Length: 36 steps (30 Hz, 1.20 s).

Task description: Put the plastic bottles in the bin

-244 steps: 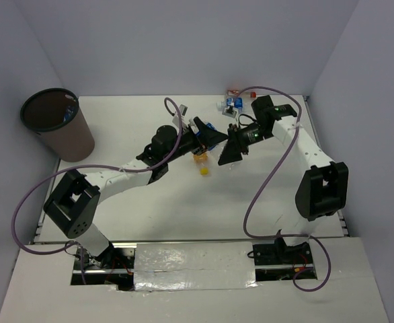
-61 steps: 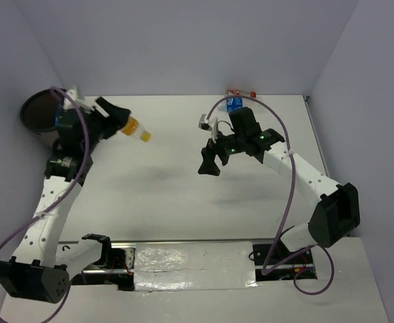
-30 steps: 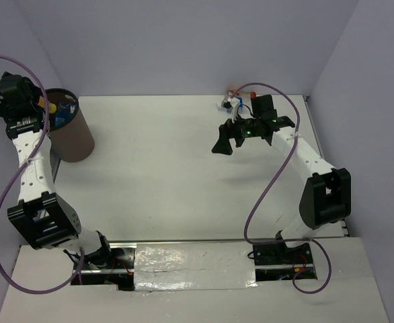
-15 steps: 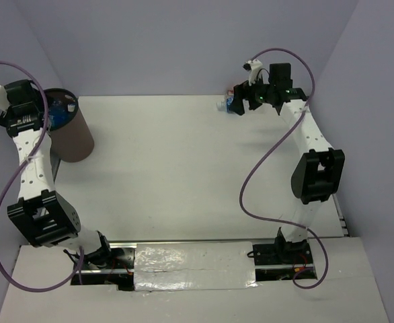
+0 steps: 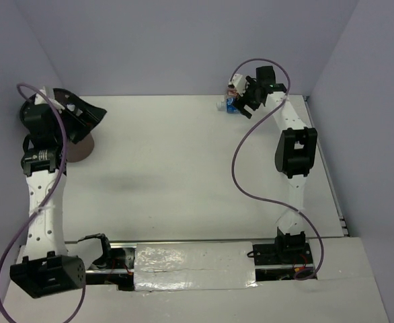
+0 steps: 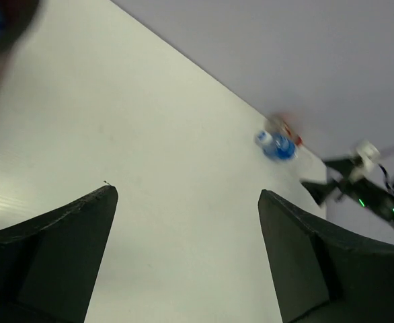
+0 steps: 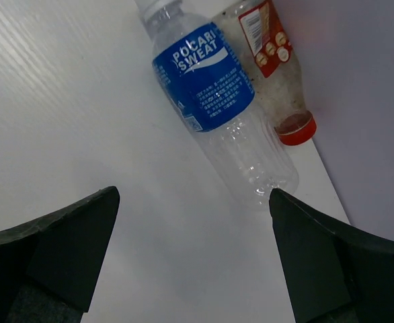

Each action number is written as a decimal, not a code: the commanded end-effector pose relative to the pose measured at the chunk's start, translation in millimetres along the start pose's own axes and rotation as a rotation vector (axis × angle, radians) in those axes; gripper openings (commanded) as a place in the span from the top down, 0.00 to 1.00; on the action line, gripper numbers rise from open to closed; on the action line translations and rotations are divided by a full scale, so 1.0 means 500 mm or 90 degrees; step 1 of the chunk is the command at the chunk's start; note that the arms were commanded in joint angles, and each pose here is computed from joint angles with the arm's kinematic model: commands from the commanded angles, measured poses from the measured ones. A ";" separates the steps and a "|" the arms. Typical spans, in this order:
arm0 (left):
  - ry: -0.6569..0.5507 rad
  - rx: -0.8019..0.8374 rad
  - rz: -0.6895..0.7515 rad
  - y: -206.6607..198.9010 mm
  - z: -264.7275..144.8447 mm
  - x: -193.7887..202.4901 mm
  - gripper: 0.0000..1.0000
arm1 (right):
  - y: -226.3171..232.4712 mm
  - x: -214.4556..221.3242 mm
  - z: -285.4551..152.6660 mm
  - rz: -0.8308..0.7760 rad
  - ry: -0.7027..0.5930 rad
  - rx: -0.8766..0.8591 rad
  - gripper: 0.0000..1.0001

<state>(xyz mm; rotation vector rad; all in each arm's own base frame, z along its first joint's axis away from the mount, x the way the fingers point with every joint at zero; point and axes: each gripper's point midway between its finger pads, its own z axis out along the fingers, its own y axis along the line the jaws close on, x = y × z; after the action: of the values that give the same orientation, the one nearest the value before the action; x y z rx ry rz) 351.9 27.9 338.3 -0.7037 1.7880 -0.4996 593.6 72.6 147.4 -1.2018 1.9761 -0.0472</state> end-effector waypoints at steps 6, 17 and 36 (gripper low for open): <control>0.099 0.156 -0.002 -0.087 -0.099 0.137 0.01 | -0.063 0.054 0.079 -0.176 0.056 0.042 0.00; 0.178 0.118 -0.096 -0.053 -0.108 0.268 0.01 | -0.104 0.087 0.196 -0.269 0.073 0.115 0.00; 0.249 0.155 -0.063 -0.134 -0.049 0.383 0.01 | 0.029 0.136 0.159 -0.241 0.071 -0.026 0.64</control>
<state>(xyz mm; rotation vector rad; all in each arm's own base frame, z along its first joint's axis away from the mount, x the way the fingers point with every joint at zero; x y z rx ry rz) 287.0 -141.0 238.3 -0.5937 2.0893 -0.9284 657.6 47.4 49.3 -1.5916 1.7572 -0.4226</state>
